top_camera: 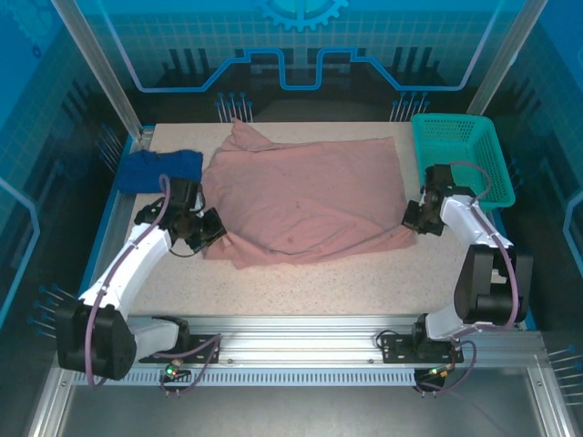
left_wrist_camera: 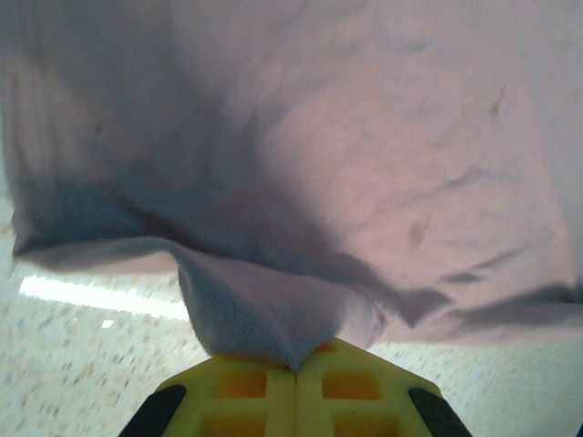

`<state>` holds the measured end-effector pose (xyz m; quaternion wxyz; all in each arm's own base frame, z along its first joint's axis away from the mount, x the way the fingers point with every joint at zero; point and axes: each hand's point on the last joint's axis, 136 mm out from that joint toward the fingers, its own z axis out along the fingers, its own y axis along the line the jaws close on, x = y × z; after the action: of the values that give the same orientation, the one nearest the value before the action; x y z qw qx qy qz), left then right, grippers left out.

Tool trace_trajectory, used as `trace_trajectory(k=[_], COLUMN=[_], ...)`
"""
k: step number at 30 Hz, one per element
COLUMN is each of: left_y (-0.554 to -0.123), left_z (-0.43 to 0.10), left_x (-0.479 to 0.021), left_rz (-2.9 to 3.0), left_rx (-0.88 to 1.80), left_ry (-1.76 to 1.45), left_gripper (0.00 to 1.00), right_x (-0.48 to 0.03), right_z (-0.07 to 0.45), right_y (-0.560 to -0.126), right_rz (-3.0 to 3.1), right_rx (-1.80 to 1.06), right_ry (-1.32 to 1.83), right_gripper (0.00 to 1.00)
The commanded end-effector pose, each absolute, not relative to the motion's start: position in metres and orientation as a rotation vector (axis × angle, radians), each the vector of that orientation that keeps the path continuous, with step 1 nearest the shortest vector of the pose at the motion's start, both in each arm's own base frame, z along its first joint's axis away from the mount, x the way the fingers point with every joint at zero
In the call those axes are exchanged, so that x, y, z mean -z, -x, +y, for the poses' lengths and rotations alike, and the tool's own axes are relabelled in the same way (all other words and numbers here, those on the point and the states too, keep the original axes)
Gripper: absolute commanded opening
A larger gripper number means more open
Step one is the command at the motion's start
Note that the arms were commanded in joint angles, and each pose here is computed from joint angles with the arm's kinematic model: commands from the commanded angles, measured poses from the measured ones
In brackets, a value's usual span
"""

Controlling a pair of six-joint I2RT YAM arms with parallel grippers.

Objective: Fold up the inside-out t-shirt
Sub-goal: Fold the T-shirt at the center of the table.

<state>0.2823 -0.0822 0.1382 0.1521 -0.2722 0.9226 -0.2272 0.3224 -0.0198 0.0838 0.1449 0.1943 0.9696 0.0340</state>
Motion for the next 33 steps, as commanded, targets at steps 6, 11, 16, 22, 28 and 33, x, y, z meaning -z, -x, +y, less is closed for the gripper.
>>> trace_trajectory(k=[6, 11, 16, 22, 28, 33], left_y=[-0.343, -0.366, -0.38, -0.39, -0.398, -0.4], left_z=[-0.075, -0.065, -0.059, -0.056, -0.049, -0.046], left_x=[-0.175, -0.183, -0.176, -0.168, -0.166, -0.163], left_rz=[2.489, 2.463, 2.463, 2.467, 2.458, 2.462], left_rx=[0.707, 0.677, 0.659, 0.652, 0.642, 0.638], left_ry=[0.684, 0.682, 0.699, 0.712, 0.729, 0.739], left_gripper=[0.0, 0.0, 0.0, 0.0, 0.0, 0.0], right_x=[-0.098, -0.098, -0.097, -0.095, -0.095, -0.092], right_z=[-0.025, -0.029, -0.028, -0.021, -0.02, -0.017], right_y=[-0.354, -0.367, -0.379, -0.397, -0.409, -0.42], right_rz=[2.769, 2.765, 2.758, 2.756, 2.75, 2.751], right_rx=[0.125, 0.192, 0.239, 0.266, 0.333, 0.336], right_ry=[-0.426, -0.399, -0.373, -0.331, -0.289, -0.277], right_gripper=[0.01, 0.01, 0.0, 0.01, 0.0, 0.0])
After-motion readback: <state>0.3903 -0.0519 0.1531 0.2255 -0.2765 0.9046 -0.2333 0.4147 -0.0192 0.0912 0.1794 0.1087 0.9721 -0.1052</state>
